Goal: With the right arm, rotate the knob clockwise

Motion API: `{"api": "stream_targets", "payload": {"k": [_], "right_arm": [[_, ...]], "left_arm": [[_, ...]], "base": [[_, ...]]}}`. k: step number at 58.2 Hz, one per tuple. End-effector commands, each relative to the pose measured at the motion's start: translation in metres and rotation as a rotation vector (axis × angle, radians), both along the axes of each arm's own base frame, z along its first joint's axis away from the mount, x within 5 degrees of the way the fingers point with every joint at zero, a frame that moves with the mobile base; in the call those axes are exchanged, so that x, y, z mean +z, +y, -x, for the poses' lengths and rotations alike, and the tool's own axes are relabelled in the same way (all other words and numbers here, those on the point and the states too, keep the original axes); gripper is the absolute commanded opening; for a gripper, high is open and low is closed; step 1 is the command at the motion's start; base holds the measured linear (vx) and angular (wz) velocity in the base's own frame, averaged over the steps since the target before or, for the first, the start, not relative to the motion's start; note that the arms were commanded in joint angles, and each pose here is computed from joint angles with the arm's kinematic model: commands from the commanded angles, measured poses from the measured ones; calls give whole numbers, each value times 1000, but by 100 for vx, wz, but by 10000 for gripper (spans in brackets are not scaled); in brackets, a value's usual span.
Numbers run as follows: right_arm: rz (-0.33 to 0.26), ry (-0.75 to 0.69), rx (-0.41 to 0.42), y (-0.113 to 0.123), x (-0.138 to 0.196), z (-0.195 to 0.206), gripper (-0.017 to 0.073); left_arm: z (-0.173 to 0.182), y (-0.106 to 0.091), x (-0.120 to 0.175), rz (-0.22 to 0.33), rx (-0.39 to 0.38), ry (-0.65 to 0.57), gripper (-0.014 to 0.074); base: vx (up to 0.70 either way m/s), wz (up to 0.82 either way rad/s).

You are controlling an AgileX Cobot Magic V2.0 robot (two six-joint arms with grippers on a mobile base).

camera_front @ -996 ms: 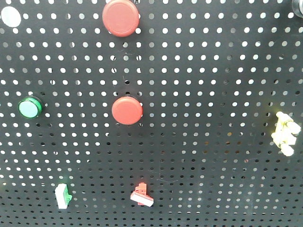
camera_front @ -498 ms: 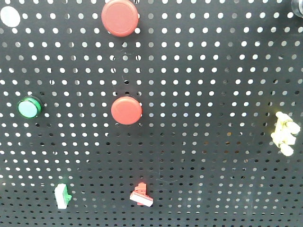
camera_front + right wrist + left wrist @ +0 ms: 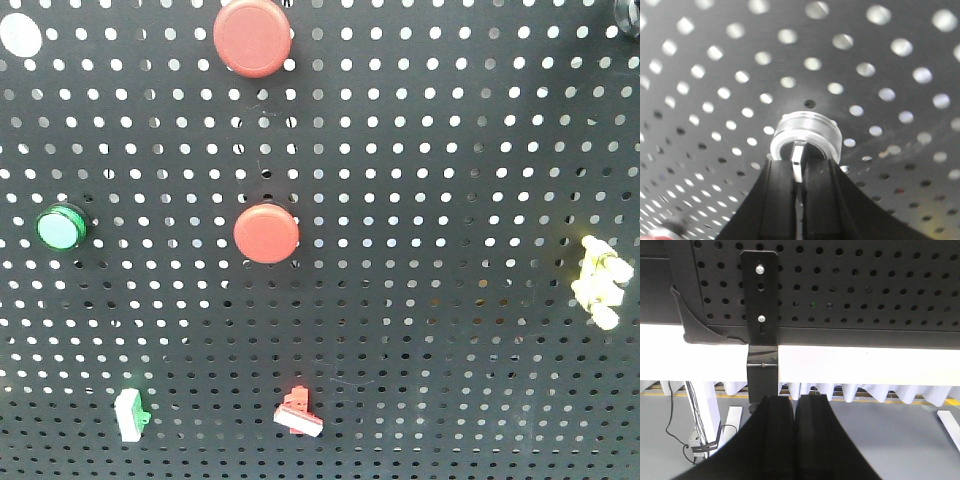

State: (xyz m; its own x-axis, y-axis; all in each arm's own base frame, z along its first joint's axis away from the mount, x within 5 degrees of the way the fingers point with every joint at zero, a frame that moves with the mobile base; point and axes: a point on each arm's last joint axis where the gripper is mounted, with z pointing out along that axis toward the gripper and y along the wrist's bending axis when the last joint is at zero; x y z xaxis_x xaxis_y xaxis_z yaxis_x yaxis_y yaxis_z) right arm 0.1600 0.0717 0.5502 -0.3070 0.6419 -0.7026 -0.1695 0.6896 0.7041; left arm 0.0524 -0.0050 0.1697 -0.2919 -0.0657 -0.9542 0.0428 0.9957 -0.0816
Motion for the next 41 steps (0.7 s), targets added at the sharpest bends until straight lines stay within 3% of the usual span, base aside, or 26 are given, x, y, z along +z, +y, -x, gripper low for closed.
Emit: {"api": "stream_targets", "payload": {"k": [1, 19, 28, 41], "right_arm": [[-136, -151, 62, 15, 15, -14, -9], [-27, -215, -3, 9, 17, -16, 37], [-27, -222, -2, 9, 18, -16, 141], [-14, -258, -5, 2, 23, -4, 374]], "left_arm": [[-1, 1, 4, 16, 12, -72, -6], [-1, 1, 4, 16, 12, -72, -6], [-1, 1, 4, 16, 12, -72, -6], [-1, 1, 4, 16, 12, -72, -6]], "base": [[0, 0], [0, 0], [0, 0], [0, 0]]}}
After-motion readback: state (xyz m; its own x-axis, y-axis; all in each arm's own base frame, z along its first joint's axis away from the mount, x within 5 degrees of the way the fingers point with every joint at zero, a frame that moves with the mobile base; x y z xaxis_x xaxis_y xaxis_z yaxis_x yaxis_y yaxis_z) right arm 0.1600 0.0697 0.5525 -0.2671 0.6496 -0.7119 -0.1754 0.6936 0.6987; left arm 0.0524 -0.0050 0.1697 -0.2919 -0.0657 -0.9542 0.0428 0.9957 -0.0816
